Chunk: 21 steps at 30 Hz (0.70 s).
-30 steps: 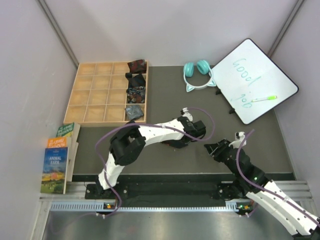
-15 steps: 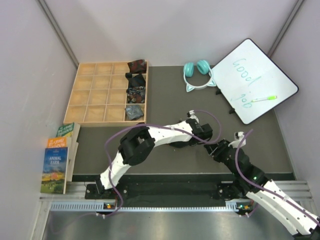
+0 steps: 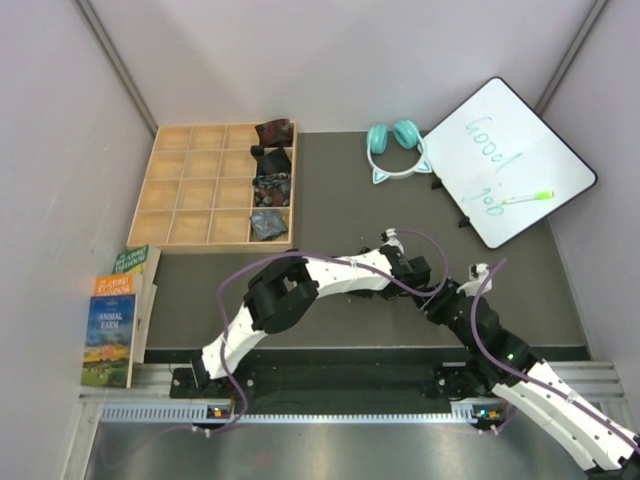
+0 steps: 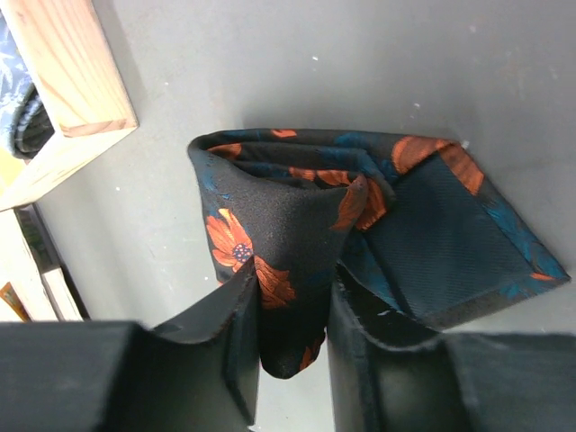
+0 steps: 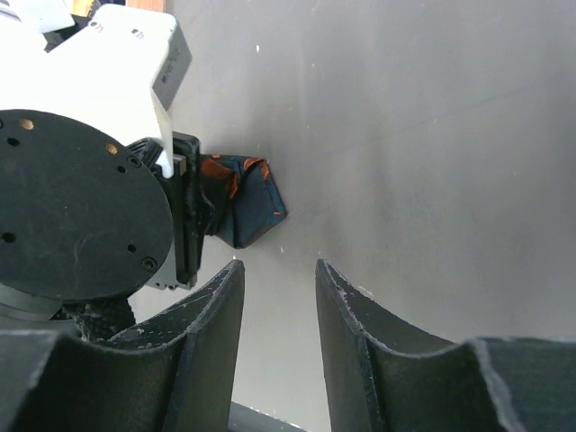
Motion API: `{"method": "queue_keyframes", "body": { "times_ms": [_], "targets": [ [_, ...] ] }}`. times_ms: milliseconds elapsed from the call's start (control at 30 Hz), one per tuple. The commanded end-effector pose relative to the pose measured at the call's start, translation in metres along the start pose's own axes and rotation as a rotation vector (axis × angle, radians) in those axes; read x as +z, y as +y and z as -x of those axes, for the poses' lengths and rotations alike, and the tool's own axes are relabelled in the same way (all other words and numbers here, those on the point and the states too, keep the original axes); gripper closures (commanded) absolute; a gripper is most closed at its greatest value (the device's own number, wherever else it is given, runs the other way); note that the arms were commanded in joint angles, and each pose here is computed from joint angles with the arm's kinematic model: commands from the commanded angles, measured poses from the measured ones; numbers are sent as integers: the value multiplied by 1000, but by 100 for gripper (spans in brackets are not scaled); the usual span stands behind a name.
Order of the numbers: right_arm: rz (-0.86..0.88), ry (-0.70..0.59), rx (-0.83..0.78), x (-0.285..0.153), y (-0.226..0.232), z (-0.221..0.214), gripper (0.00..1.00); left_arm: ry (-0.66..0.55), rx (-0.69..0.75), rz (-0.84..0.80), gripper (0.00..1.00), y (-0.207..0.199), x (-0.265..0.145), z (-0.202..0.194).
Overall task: Roll the ties
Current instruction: Roll the tie at the center of the board.
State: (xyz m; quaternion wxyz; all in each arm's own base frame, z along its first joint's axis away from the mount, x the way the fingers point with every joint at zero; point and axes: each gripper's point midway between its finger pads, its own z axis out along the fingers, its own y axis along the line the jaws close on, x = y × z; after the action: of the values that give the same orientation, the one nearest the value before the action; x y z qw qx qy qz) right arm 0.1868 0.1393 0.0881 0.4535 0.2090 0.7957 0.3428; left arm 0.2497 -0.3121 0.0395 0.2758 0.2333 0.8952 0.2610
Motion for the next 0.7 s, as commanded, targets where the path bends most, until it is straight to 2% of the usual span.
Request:
{"method": "queue_keyframes", "body": {
  "times_ms": [0, 67, 133, 167, 300, 433, 667],
  "targets": [
    [31, -30, -2, 1, 8, 7, 62, 37, -44, -132, 61, -37, 2, -4],
    [32, -29, -2, 1, 8, 7, 62, 31, -53, -172, 51, -43, -2, 0],
    [32, -29, -2, 1, 8, 7, 62, 23, -57, -196, 46, -43, -6, 4],
    [30, -30, -2, 1, 8, 7, 61, 18, -64, -215, 41, -46, -8, 6],
    [28, -30, -3, 1, 8, 8, 61, -4, -88, -265, 33, -43, -20, 16],
    [26, -27, -2, 1, 8, 7, 61, -22, -122, -308, 29, -37, -32, 26],
    [20, -27, -4, 2, 7, 7, 61, -51, -220, -458, 28, -26, -60, 38]
  ]
}}
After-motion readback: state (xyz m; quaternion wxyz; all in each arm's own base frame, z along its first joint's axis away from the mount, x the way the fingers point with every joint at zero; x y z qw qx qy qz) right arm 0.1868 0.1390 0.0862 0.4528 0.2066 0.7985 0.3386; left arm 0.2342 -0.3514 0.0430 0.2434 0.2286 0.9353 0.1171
